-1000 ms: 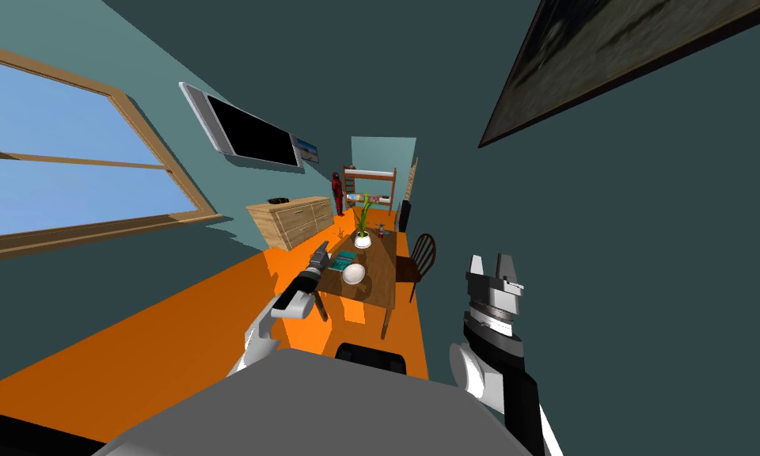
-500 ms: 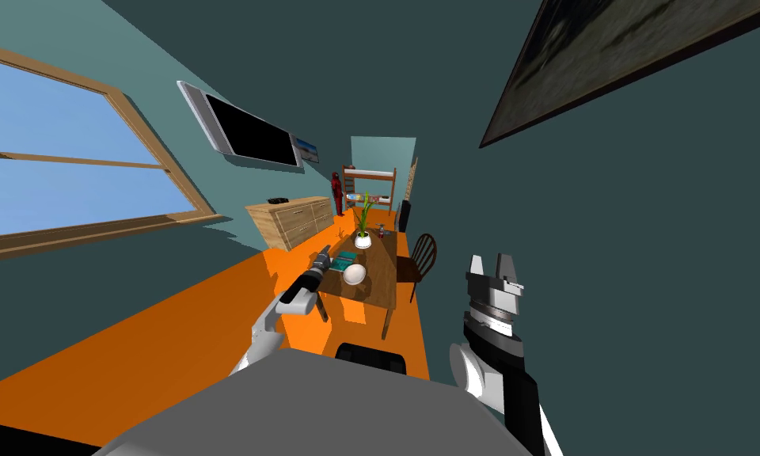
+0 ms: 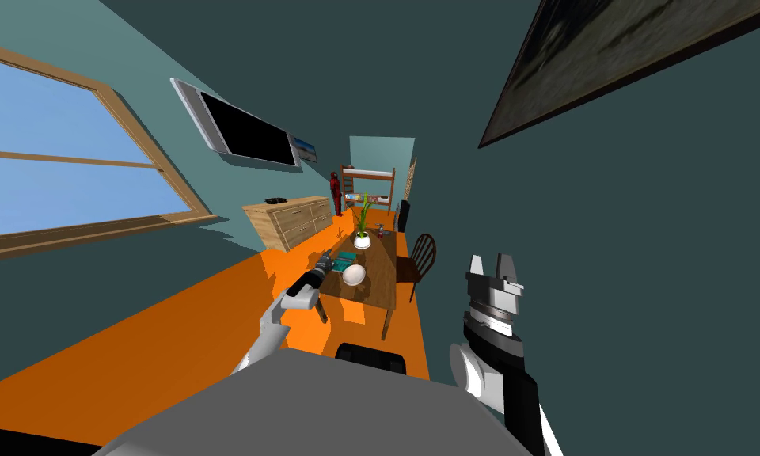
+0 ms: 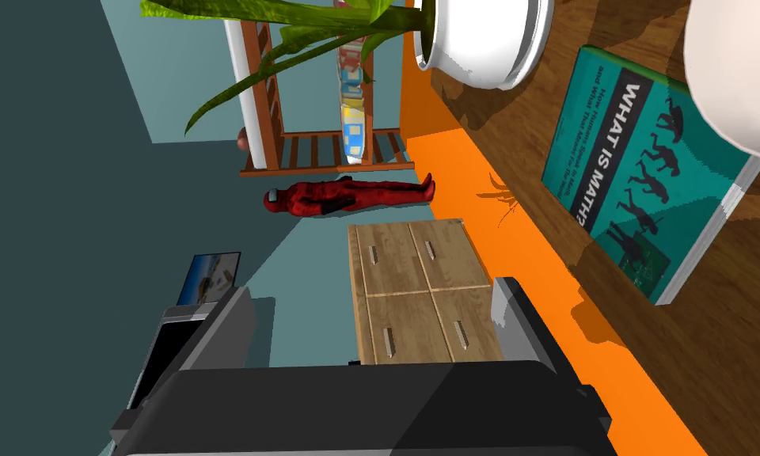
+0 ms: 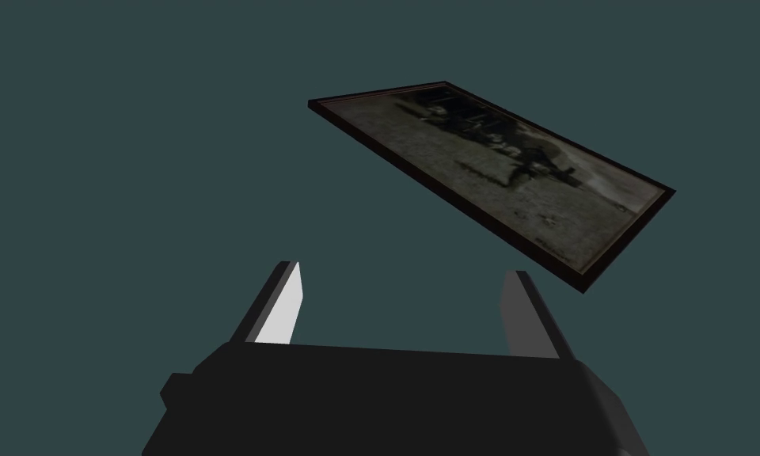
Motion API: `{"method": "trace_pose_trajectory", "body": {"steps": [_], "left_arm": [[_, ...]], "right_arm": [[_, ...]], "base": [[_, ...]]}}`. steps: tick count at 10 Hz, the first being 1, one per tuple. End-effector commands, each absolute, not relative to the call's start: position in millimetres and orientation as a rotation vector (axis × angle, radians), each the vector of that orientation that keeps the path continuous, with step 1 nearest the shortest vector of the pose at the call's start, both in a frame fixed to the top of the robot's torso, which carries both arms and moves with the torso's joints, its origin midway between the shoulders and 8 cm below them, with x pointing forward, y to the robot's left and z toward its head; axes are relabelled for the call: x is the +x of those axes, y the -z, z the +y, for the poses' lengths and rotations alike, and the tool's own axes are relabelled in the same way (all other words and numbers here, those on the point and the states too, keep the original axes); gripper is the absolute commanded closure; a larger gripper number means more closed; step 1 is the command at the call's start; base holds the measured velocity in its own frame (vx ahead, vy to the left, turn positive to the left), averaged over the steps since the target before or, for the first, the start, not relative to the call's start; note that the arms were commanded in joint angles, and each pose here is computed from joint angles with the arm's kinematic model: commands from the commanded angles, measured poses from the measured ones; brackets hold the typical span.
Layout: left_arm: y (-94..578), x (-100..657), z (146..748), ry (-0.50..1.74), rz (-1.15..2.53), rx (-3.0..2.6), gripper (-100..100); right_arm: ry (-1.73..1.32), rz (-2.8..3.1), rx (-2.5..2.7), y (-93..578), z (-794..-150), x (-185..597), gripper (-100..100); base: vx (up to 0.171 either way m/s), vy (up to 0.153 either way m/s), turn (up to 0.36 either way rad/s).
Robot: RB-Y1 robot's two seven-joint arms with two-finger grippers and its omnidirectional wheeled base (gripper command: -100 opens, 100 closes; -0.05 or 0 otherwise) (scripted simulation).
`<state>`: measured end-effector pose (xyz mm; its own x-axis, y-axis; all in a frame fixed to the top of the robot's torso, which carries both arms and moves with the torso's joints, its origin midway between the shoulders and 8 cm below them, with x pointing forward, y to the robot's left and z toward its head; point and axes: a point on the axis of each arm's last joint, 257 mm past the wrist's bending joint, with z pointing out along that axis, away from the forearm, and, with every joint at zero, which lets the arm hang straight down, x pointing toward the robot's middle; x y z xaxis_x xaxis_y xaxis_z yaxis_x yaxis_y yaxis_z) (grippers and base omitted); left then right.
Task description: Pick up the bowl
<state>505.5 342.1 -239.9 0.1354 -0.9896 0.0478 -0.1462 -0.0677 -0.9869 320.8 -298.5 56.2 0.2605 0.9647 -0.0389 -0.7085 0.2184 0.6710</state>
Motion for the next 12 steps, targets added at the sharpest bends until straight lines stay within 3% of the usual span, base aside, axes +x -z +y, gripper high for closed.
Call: {"method": "trace_pose_trajectory", "body": {"steps": [1,12], "left_arm": [[256.5,505.9,344.7,1.054,1.219,-1.478,-100],[351.7,499.5,354.4,0.910,1.333,-1.838,-100]], "right_arm": [[-1.230,0.511,0.601,-56.2,-298.5,320.8,0],[-1.230,0.511,0.601,-56.2,-298.5,320.8,0]], "base": [[0.009,0.002,-0.022],[0.012,-0.010,-0.040]]}}
